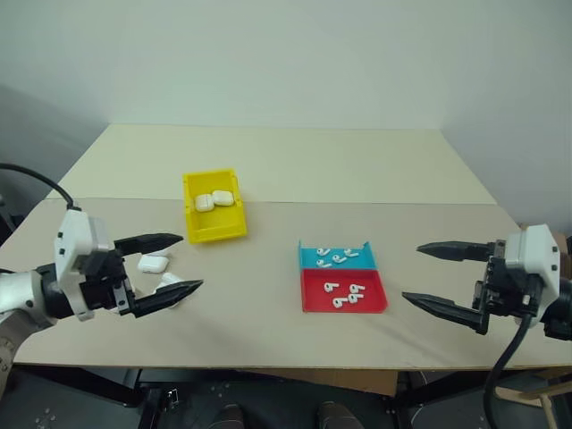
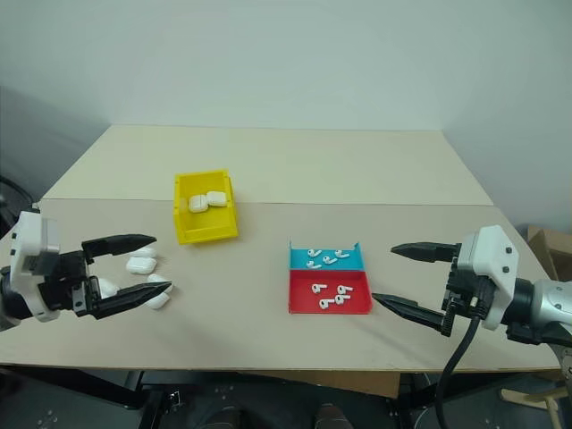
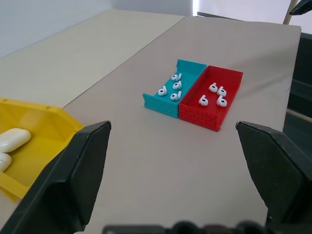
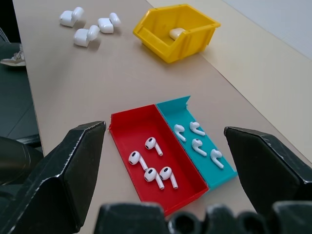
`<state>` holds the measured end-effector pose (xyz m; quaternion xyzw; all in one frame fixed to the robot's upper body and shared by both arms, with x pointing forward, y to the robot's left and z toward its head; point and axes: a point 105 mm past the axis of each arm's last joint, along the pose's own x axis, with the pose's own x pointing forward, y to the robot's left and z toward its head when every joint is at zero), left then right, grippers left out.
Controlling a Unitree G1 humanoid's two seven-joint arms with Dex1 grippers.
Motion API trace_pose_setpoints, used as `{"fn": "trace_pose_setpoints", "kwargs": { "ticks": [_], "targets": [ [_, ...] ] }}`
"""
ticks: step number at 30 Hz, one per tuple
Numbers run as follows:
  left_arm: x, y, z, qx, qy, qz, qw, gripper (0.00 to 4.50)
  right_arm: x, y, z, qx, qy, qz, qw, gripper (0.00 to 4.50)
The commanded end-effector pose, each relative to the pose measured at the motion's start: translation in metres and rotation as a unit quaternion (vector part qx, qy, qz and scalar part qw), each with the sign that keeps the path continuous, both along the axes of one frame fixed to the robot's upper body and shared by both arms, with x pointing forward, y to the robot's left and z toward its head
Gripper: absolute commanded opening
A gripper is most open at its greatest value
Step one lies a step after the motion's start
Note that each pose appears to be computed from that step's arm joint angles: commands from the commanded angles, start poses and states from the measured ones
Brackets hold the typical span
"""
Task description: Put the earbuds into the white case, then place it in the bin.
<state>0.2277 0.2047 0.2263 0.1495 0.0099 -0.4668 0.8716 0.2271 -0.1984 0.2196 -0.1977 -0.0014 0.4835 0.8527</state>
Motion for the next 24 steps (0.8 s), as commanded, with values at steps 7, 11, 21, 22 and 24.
{"fn": "trace_pose_setpoints", "kwargs": {
  "ticks": [7,11,21,22,24],
  "targets": [
    [-0.005,0.009,0.008,0.039,0.009,0.018,0.999,4.47,0.006,0.0,0.012,0.006,-0.026,0.005,1.0,4.5],
    [-0.013,0.036,0.006,0.127,0.075,0.054,0.988,4.47,0.008,0.001,0.012,0.016,-0.022,0.003,1.0,4.5],
    [-0.002,0.083,0.021,0.233,0.193,0.248,0.92,4.47,0.024,0.009,0.018,0.048,-0.03,0.006,0.998,4.5],
    [-0.006,0.084,0.018,0.247,0.231,0.262,0.904,4.47,0.024,0.009,0.018,0.049,-0.029,0.006,0.998,4.5],
    [-0.009,0.086,0.018,0.25,0.257,0.294,0.886,4.47,0.024,0.01,0.018,0.049,-0.026,0.007,0.998,4.5]
  ]
}}
